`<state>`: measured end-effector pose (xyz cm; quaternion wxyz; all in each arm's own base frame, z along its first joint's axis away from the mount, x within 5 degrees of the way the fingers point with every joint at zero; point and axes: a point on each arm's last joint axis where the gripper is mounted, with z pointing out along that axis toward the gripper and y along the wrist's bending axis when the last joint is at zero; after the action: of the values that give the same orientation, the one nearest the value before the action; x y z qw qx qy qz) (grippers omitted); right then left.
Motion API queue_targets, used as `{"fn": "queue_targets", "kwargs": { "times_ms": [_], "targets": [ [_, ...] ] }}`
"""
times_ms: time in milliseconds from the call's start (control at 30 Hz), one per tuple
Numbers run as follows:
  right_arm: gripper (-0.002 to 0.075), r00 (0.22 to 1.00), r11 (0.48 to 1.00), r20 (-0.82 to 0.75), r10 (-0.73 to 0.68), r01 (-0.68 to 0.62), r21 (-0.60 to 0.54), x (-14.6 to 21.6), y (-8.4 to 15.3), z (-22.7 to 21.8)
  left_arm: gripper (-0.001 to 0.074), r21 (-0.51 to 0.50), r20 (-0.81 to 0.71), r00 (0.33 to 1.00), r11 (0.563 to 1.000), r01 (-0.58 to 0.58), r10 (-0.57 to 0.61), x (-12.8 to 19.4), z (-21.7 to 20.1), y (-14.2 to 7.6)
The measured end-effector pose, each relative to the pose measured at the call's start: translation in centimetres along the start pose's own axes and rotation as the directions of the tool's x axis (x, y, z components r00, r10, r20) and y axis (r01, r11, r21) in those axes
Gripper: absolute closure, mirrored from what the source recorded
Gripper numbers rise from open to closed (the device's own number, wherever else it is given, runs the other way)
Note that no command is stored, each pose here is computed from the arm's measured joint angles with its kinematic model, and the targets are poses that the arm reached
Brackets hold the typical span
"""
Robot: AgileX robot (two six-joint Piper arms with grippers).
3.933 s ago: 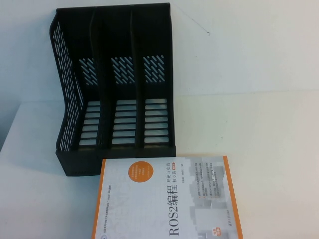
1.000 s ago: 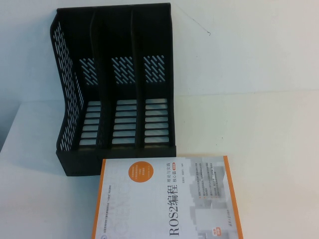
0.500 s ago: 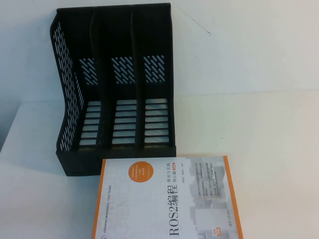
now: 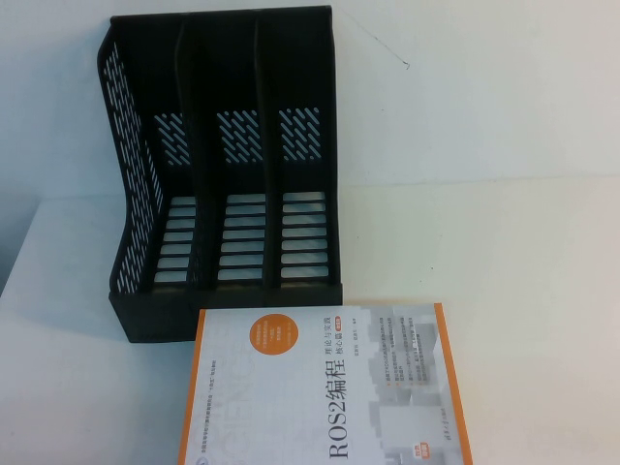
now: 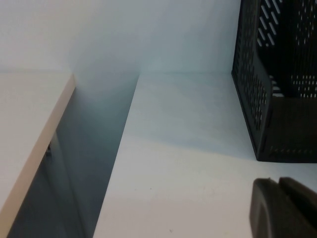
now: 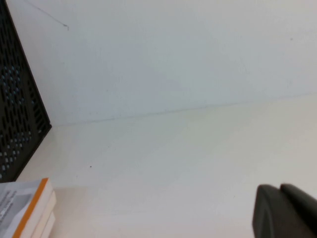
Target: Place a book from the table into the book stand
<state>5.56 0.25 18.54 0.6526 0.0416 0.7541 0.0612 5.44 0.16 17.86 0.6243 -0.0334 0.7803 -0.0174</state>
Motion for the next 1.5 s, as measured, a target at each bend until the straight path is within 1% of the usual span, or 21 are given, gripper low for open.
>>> {"fn": "queue_targets", "kwargs": {
  "times_ms": [267, 1500],
  "targets": [
    [0.0723, 1.0, 1.0, -0.031, 0.005, -0.004, 0.002, 0.28, -0.02, 0.0, 0.0738, -0.002, -0.015, 1.0, 1.0, 0.001, -0.001, 0.14, 0.0, 0.02],
    [0.0723, 0.998, 1.0, -0.066, -0.001, 0.002, 0.005, 0.6, -0.05, -0.02, 0.0738, -0.002, -0.016, 1.0, 1.0, 0.004, -0.004, 0.14, 0.0, 0.02]
  ]
}}
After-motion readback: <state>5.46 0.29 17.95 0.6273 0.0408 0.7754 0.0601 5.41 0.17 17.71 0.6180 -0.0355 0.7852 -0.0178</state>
